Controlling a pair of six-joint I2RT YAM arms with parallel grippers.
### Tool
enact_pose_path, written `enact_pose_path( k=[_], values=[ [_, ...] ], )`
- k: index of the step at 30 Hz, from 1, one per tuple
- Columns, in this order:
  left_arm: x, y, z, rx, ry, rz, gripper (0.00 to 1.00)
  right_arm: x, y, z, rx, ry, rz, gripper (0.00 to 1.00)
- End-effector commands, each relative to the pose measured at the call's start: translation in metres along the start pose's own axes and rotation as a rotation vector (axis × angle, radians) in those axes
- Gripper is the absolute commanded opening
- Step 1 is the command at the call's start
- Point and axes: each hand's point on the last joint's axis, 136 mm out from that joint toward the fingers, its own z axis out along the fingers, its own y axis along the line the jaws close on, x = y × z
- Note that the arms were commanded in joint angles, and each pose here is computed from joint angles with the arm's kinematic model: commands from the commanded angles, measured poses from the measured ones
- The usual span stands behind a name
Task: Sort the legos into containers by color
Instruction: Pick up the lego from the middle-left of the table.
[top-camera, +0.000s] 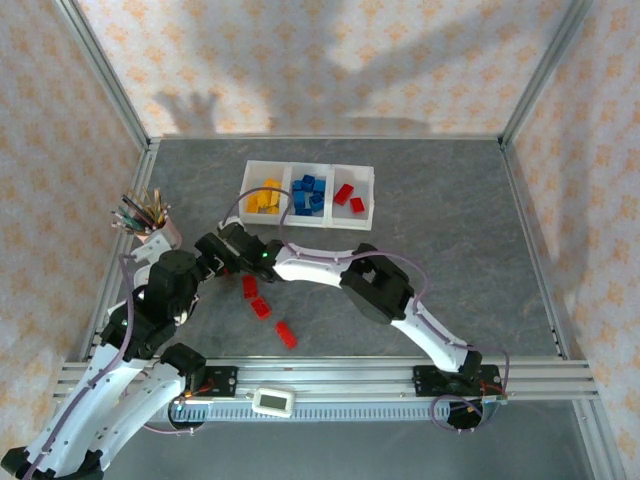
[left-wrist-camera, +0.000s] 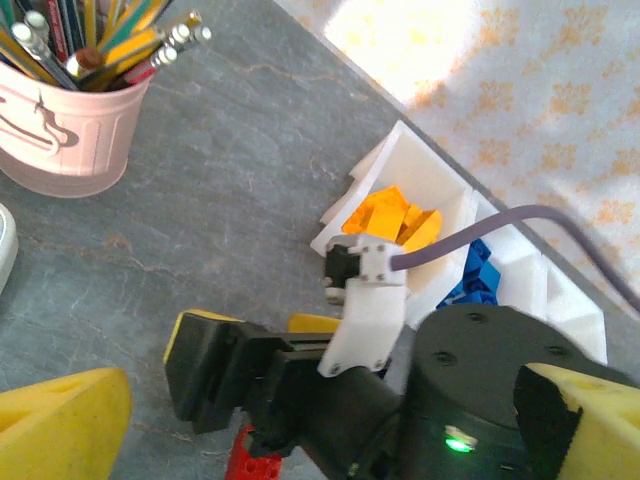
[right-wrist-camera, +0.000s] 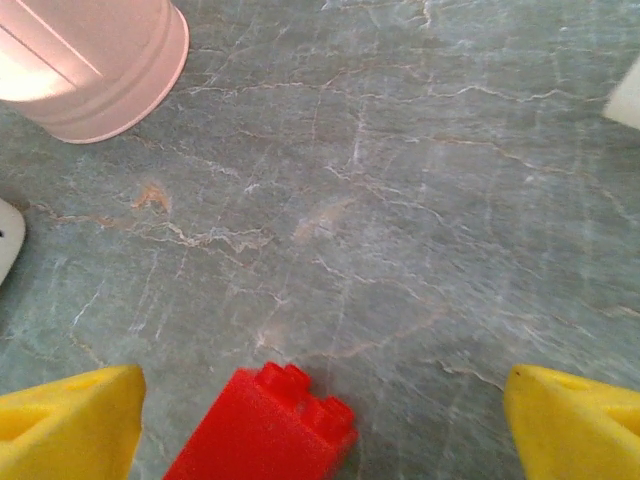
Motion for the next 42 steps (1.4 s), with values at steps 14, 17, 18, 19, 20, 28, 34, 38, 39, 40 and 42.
enact_pose_path(
  k=[14,17,18,19,20,28,34,38,39,40,42],
  values=[
    [-0.004,0.002,0.002,-0.037,-0.011,-0.004,0.99,0.014,-0.044,-0.024,0.255,0.07,-0.086,0.75],
    [-0.004,0.0,0.003,-0.03,-0.009,-0.007,0.99,0.014,-0.045,-0.032,0.261,0.081,-0.088,0.68],
    [-0.004,-0.001,0.003,-0.027,-0.009,-0.008,0.99,0.014,-0.045,-0.035,0.261,0.081,-0.087,0.67],
    [-0.004,-0.001,0.003,-0.027,-0.007,-0.007,0.99,0.013,-0.045,-0.037,0.26,0.082,-0.087,0.64],
    [-0.004,-0.001,0.003,-0.026,-0.006,-0.007,0.99,0.011,-0.044,-0.038,0.256,0.079,-0.085,0.61],
    [-0.003,-0.002,0.002,-0.02,-0.001,-0.013,0.99,0.01,-0.039,-0.031,0.219,0.071,-0.117,0.4],
    [0.0,-0.006,0.003,0.001,0.013,-0.007,0.99,-0.009,-0.038,-0.049,0.213,0.029,-0.115,0.27],
    [-0.001,-0.017,0.003,0.047,0.024,-0.007,0.99,-0.031,-0.042,-0.081,0.201,-0.029,-0.083,0.25],
    [0.0,-0.022,0.004,0.067,0.032,-0.004,0.99,-0.035,-0.047,-0.09,0.203,-0.044,-0.07,0.25],
    [0.0,-0.027,0.004,0.086,0.036,-0.005,0.99,-0.041,-0.053,-0.102,0.208,-0.065,-0.051,0.25],
    [0.002,-0.038,0.006,0.126,0.054,0.006,0.99,-0.047,-0.069,-0.122,0.228,-0.093,-0.013,0.25]
  ],
)
